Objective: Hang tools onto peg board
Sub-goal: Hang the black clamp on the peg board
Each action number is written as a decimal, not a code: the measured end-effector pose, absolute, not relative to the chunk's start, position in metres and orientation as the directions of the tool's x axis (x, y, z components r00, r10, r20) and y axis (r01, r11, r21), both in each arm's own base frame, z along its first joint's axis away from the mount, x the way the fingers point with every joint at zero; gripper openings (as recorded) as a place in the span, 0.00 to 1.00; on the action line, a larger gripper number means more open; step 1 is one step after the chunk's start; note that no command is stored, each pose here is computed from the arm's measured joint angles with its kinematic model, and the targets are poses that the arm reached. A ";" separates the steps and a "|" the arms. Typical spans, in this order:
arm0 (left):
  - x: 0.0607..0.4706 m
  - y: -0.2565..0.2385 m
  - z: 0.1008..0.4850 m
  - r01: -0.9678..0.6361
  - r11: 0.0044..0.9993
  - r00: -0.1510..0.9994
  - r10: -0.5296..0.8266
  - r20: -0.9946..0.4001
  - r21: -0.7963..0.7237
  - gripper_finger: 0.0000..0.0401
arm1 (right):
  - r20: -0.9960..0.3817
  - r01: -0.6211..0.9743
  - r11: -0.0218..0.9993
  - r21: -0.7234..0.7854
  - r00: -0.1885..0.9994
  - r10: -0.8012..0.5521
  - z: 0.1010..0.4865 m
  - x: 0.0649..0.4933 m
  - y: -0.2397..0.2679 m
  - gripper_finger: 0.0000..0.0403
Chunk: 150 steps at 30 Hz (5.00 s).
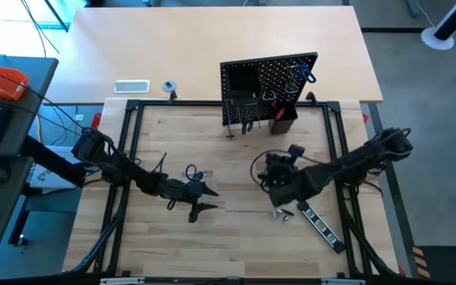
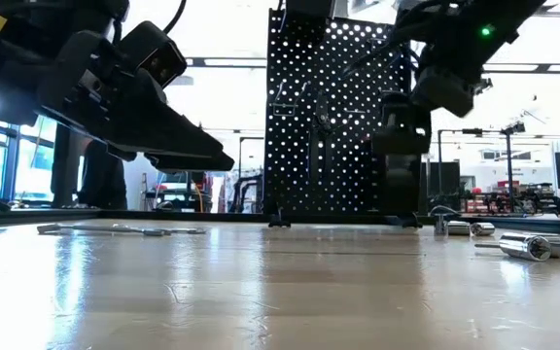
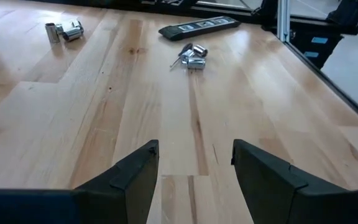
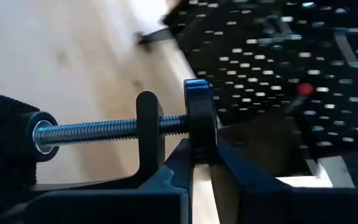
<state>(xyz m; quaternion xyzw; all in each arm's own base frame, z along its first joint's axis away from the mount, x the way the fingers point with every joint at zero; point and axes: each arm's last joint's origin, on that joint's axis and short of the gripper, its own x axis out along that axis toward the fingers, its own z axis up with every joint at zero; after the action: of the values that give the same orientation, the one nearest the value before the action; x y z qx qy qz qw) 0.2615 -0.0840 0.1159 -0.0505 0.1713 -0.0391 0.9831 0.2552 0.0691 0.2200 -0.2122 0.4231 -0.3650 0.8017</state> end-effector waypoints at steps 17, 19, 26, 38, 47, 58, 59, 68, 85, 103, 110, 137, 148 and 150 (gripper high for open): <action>0.262 -0.071 0.109 -0.012 1.000 0.919 0.014 -0.393 0.007 0.50 | -0.348 0.507 0.530 -0.680 0.413 -0.842 0.290 0.247 0.010 0.06; 0.263 -0.068 0.109 -0.016 1.000 0.919 0.021 -0.394 0.016 0.50 | -0.336 0.516 0.528 -0.674 0.423 -0.842 0.296 0.246 0.007 0.06; 0.263 -0.062 0.107 -0.029 0.999 0.907 0.036 -0.420 0.024 0.50 | -0.300 0.538 0.495 -0.682 0.412 -0.860 0.312 0.234 -0.005 0.06; 0.262 -0.061 0.104 -0.034 0.999 0.893 0.042 -0.449 0.025 0.50 | -0.294 0.346 0.388 -0.854 0.294 -0.910 0.313 0.231 -0.036 0.06; 0.263 -0.055 0.104 -0.064 0.998 0.893 0.067 -0.446 0.020 0.50 | -0.304 0.249 0.372 -0.894 0.270 -0.914 0.312 0.231 -0.046 0.06; 0.264 -0.055 0.105 -0.068 0.998 0.896 0.066 -0.440 0.011 0.50 | -0.312 0.187 0.372 -0.909 0.285 -0.906 0.315 0.235 -0.057 0.06; 0.264 -0.055 0.105 -0.068 0.998 0.896 0.066 -0.439 0.011 0.50 | -0.313 0.184 0.373 -0.910 0.285 -0.906 0.315 0.235 -0.059 0.06; 0.264 -0.055 0.104 -0.069 0.998 0.893 0.066 -0.444 0.011 0.50 | -0.352 0.054 0.376 -0.925 0.249 -0.902 0.299 0.247 -0.073 0.06; 0.263 -0.055 0.103 -0.068 0.998 0.886 0.067 -0.458 0.015 0.50 | -0.341 -0.010 0.346 -0.938 0.210 -0.916 0.290 0.257 -0.080 0.06; 0.263 -0.055 0.103 -0.068 0.998 0.885 0.068 -0.461 0.016 0.50 | -0.311 -0.015 0.315 -0.949 0.198 -0.929 0.294 0.257 -0.083 0.06; 0.263 -0.055 0.103 -0.068 0.998 0.885 0.068 -0.461 0.016 0.50 | -0.329 0.011 0.337 -0.942 0.177 -0.927 0.294 0.253 -0.098 0.06; 0.262 -0.055 0.101 -0.072 0.997 0.874 0.066 -0.481 0.006 0.50 | -0.280 0.073 0.299 -0.951 0.196 -0.940 0.304 0.252 -0.088 0.06; 0.262 -0.055 0.101 -0.075 0.997 0.875 0.065 -0.479 -0.001 0.50 | -0.372 0.236 0.493 -0.837 0.415 -0.830 0.309 0.249 -0.055 0.06; 0.262 -0.055 0.101 -0.078 0.997 0.876 0.066 -0.479 -0.005 0.50 | -0.420 0.230 0.549 -0.804 0.434 -0.797 0.305 0.248 -0.053 0.06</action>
<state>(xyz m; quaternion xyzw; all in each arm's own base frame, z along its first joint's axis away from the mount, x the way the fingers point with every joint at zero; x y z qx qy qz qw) 0.2617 -0.0550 0.1010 -0.0122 0.2467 0.0370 0.9683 0.2485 -0.0534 0.3048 -0.3404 0.4164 -0.3310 0.7754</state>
